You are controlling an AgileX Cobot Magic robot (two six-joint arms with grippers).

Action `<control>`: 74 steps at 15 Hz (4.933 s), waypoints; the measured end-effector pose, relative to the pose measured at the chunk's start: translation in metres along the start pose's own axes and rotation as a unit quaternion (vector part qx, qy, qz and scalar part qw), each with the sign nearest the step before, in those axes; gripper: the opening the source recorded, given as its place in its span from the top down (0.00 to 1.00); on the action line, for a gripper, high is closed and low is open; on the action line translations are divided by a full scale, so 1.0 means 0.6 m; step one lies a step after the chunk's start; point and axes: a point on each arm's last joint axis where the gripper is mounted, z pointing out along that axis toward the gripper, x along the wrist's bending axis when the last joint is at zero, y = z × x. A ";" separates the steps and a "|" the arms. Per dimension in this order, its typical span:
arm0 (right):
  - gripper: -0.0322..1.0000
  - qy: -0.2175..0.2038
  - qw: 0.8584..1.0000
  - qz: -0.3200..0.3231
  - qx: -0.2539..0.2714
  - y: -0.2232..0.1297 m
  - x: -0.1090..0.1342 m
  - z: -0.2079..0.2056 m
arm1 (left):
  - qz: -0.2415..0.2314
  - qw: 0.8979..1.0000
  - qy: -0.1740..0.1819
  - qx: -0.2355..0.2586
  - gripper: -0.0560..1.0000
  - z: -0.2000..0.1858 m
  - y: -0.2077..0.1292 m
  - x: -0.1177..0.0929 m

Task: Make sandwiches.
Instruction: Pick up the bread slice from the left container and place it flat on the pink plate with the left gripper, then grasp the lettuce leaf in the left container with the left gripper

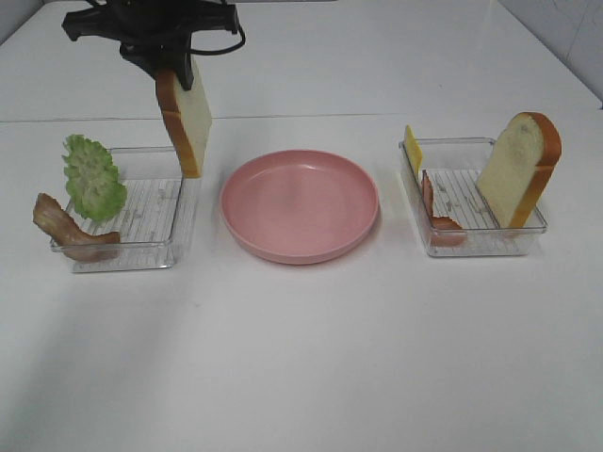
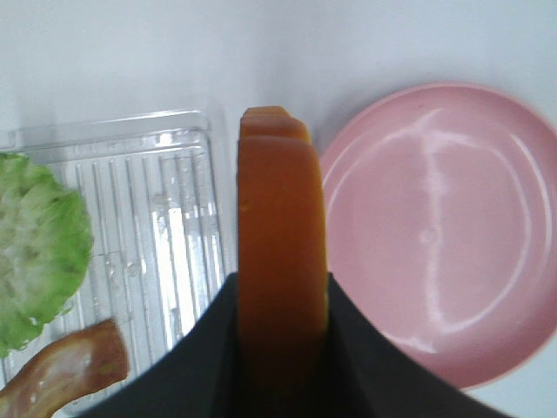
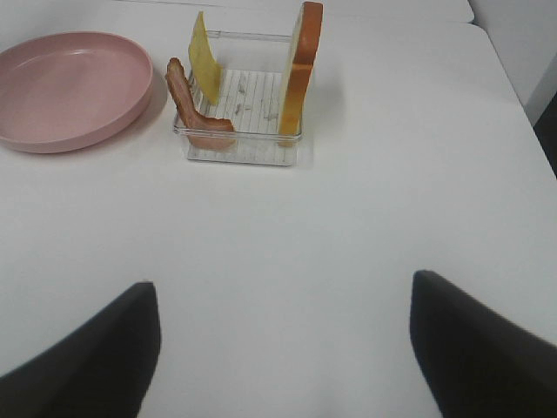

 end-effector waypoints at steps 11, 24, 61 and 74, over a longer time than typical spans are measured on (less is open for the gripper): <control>0.24 0.000 1.000 0.000 0.000 0.000 0.000 0.000 | -0.037 0.949 -0.299 0.091 0.75 0.107 0.011 0.018; 0.24 0.000 1.000 0.000 0.000 0.000 0.000 0.000 | -0.128 0.911 -0.370 0.129 0.75 0.265 -0.018 0.000; 0.24 0.000 1.000 0.000 0.000 0.000 0.000 0.000 | -0.096 0.994 0.036 0.034 0.23 -0.012 0.005 0.258; 0.24 0.000 1.000 0.000 0.000 0.000 0.000 0.000 | -0.112 0.983 0.038 0.138 0.39 0.148 -0.026 0.280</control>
